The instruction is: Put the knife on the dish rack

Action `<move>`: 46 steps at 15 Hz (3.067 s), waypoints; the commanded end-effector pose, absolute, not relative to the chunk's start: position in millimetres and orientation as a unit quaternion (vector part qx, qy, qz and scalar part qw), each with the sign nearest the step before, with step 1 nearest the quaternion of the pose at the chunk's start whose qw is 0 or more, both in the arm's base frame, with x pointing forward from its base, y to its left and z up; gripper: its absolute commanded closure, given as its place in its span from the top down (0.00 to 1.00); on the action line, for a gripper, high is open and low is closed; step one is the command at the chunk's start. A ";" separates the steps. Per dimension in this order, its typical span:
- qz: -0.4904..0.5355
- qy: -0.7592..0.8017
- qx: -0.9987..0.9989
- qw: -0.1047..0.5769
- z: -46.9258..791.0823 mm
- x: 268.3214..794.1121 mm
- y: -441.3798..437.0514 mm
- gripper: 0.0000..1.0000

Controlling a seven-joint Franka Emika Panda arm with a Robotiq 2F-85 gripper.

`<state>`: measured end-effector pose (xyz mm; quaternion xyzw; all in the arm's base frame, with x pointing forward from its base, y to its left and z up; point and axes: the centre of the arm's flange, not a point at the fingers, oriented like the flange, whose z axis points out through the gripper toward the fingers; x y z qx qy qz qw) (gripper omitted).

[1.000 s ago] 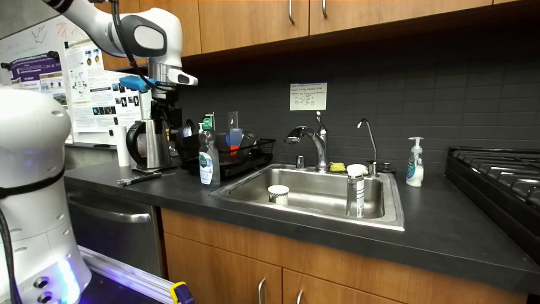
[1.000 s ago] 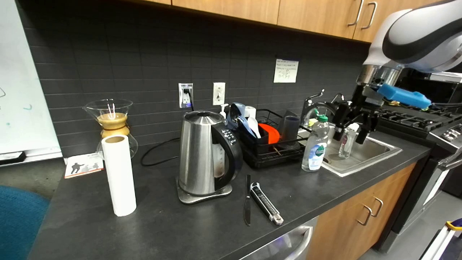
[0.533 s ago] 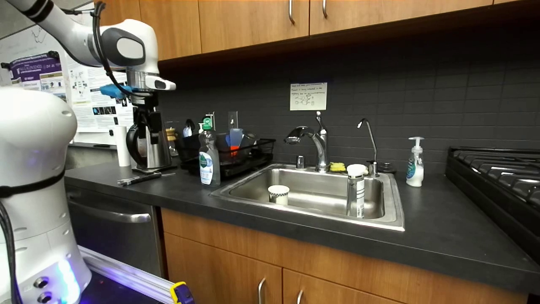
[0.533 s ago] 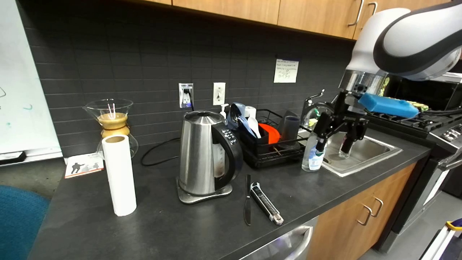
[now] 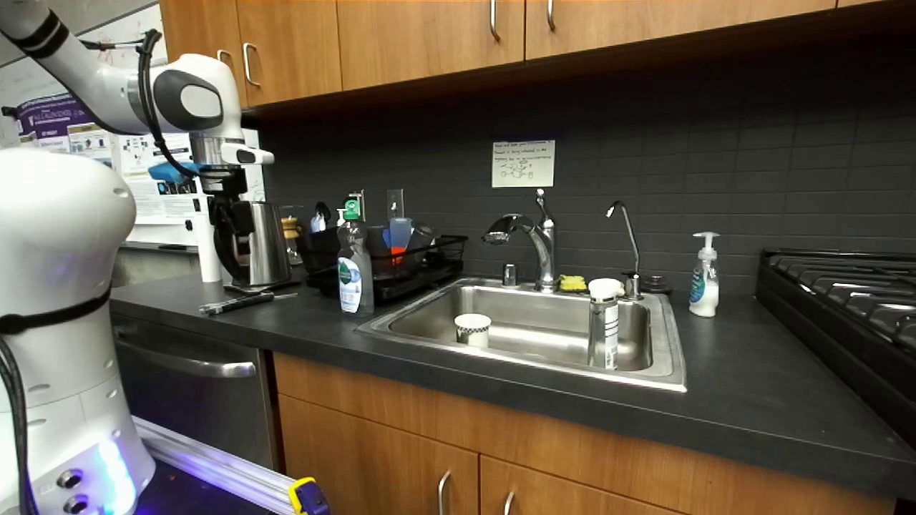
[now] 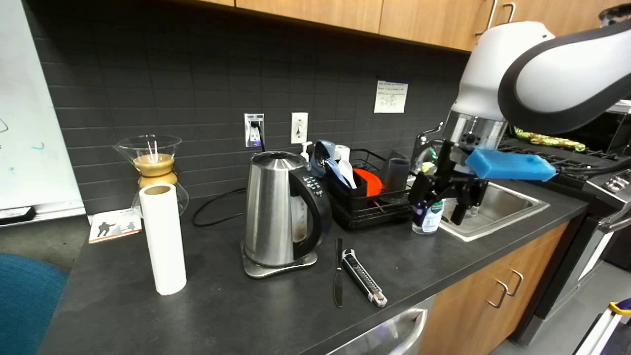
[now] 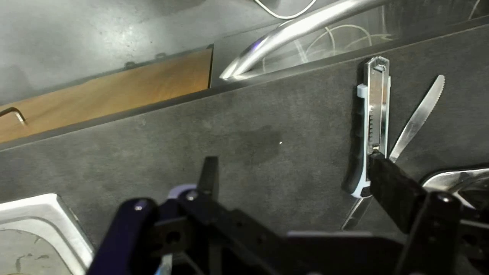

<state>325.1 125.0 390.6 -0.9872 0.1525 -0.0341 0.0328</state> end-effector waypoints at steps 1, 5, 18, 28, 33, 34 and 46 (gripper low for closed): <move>-0.031 0.164 -0.986 0.028 374.7 340.0 151.3 1.00; -0.033 0.170 -0.984 0.028 364.3 353.2 173.3 1.00; -0.029 0.238 -0.970 0.036 350.7 427.6 205.9 1.00; -0.021 0.286 -0.957 0.043 325.1 462.0 195.6 1.00; -0.029 0.284 -0.957 0.046 312.3 467.8 197.3 1.00; -0.035 0.281 -0.958 0.045 310.3 469.7 198.4 1.00; -0.050 0.268 -0.962 0.024 285.4 485.3 203.7 1.00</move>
